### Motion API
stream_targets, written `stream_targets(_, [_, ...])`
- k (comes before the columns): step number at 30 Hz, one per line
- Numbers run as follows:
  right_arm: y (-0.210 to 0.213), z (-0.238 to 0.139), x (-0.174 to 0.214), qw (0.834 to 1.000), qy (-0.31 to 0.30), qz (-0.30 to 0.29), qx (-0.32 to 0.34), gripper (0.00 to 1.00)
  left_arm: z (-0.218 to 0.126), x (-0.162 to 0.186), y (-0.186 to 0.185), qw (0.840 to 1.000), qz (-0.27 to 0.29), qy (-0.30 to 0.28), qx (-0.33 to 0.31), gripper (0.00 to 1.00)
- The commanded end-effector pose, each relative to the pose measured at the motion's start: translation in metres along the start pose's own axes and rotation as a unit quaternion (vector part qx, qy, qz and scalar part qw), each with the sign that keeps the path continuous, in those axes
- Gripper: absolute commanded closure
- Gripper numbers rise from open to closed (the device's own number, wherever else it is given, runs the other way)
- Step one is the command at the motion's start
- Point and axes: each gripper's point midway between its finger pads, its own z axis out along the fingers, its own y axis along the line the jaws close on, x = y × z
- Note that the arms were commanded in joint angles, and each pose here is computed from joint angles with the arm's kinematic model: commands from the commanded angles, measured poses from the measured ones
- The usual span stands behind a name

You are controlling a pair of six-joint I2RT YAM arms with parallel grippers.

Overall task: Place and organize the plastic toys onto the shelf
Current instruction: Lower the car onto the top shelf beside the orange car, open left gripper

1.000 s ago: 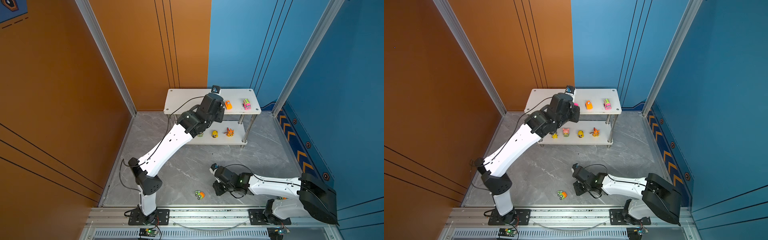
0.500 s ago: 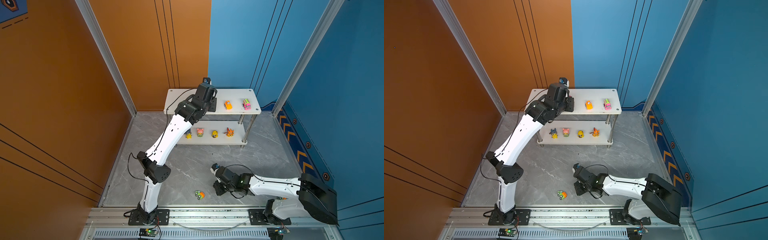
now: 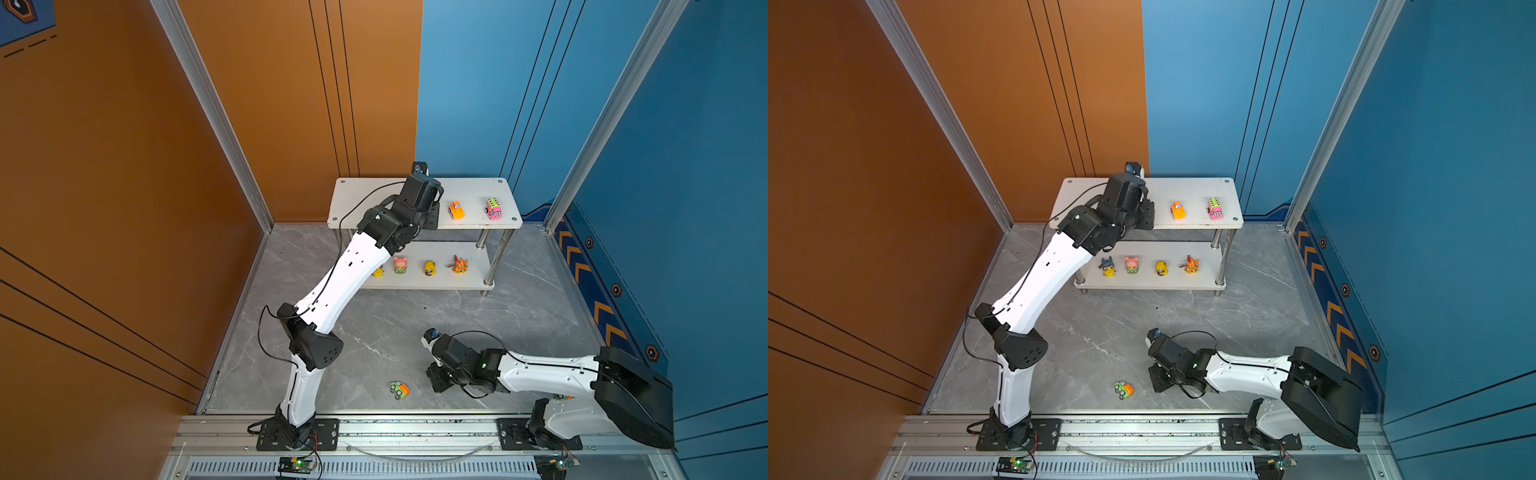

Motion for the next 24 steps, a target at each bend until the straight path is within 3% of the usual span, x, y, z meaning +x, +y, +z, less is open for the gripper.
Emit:
stream_targets(1, [-0.001,-0.004,0.000,1.000,-0.012,0.006,-0.004,1.00,-0.003,0.007,0.006,1.000,0.002,0.011,-0.019,0.75])
stream_targets(3, [-0.003,-0.006,0.001,1.000,-0.014,0.006,-0.002,1.00,-0.003,0.005,0.007,1.000,0.000,0.007,-0.022,0.70])
stream_targets(6, [-0.005,-0.007,0.002,1.000,-0.015,0.007,0.000,1.00,-0.002,0.004,0.009,1.000,-0.002,0.006,-0.026,0.55])
stream_targets(10, [-0.007,-0.007,0.002,1.000,-0.015,0.008,0.000,1.00,0.000,0.005,0.010,1.000,-0.005,0.007,-0.028,0.45])
stream_targets(18, [-0.007,-0.007,0.004,1.000,-0.014,0.010,-0.001,1.00,-0.005,-0.003,0.002,1.000,-0.011,-0.004,-0.016,0.45])
stream_targets(24, [-0.005,-0.017,0.001,1.000,-0.023,0.005,0.001,1.00,-0.052,-0.035,-0.015,0.998,-0.003,-0.061,-0.002,0.44])
